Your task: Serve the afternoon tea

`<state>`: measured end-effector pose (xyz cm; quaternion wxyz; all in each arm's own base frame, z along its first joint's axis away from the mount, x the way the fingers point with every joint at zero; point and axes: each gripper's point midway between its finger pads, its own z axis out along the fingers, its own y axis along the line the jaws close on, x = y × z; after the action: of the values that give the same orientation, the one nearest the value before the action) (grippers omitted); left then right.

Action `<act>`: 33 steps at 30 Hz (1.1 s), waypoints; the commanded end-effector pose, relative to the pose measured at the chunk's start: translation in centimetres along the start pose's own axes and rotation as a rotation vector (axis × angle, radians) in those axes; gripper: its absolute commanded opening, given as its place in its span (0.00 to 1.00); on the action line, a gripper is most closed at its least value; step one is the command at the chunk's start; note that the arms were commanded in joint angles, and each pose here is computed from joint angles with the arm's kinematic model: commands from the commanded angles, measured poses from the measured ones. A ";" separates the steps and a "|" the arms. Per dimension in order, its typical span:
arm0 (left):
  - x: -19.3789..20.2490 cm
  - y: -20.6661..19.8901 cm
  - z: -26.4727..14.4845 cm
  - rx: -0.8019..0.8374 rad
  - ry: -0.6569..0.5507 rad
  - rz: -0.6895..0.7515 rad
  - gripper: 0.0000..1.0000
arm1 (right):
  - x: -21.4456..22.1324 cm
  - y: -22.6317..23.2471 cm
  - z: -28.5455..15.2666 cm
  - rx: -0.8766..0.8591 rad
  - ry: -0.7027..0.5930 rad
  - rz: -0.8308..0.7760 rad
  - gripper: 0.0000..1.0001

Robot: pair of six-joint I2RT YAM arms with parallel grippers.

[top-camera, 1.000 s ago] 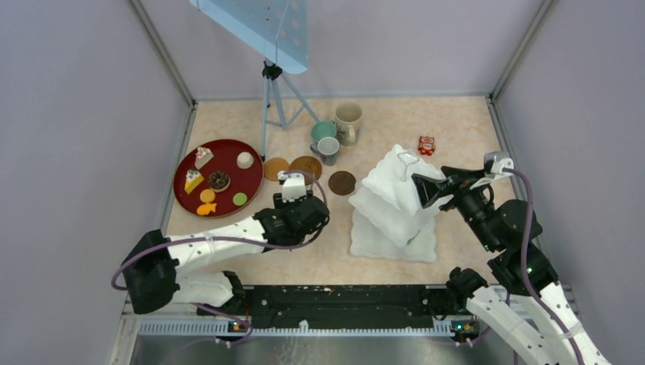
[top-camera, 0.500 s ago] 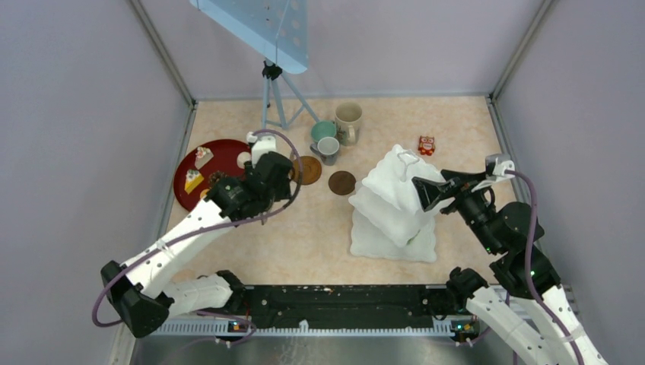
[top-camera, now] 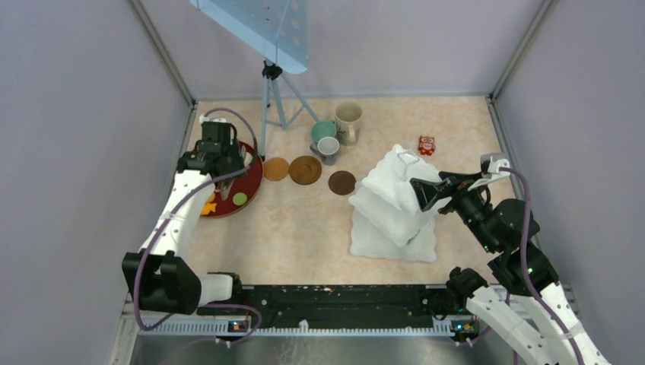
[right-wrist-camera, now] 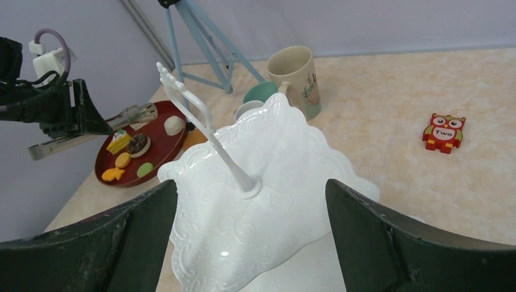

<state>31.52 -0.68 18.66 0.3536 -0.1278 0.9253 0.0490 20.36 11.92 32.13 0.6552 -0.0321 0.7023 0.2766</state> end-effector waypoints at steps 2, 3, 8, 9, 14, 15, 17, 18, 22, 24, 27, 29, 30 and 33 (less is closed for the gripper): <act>-3.2 -0.5 2.3 0.080 -0.053 0.013 0.57 | -1.9 0.8 0.0 -0.018 -0.046 0.001 0.90; -3.5 -0.6 2.7 0.081 -0.054 0.014 0.57 | -2.0 0.7 0.1 -0.015 -0.048 -0.003 0.90; -3.4 -1.0 4.9 0.082 -0.004 0.024 0.60 | -2.2 0.4 0.0 0.002 -0.053 -0.019 0.90; -3.4 -0.9 5.3 0.073 0.001 0.027 0.61 | -2.3 0.4 0.0 0.004 -0.056 -0.022 0.90; -3.9 -0.7 6.6 0.039 0.011 0.047 0.60 | -2.6 0.1 -0.2 0.021 -0.065 -0.034 0.90; -3.9 -0.6 6.7 0.035 0.013 0.049 0.60 | -2.7 0.0 -0.2 0.023 -0.065 -0.037 0.90; -3.9 -0.7 6.9 0.035 0.013 0.050 0.60 | -2.6 0.0 -0.2 0.023 -0.064 -0.036 0.90; -3.8 -0.7 7.0 0.037 0.017 0.052 0.60 | -2.7 0.0 -0.3 0.023 -0.065 -0.036 0.90; -3.3 -0.6 7.7 0.029 0.037 0.056 0.59 | -2.6 0.0 -0.2 0.024 -0.065 -0.037 0.90; -3.1 -0.5 7.9 0.021 0.043 0.055 0.58 | -2.6 0.0 -0.2 0.025 -0.066 -0.036 0.90; -2.7 -0.2 8.3 0.011 0.054 0.056 0.60 | -2.5 -0.1 -0.1 0.028 -0.064 -0.035 0.90; -2.3 0.0 8.7 0.007 0.065 0.055 0.60 | -2.6 0.0 -0.1 0.027 -0.065 -0.035 0.90; -2.0 0.1 8.9 0.004 0.072 0.054 0.60 | -2.6 0.0 -0.1 0.027 -0.065 -0.035 0.90; -1.6 0.3 9.7 0.011 0.078 0.058 0.59 | -2.6 0.0 0.0 0.028 -0.065 -0.035 0.90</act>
<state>37.48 0.95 12.82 0.2973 -0.1027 0.9482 0.0456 20.98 11.19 31.91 0.6622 -0.0269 0.7060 0.2496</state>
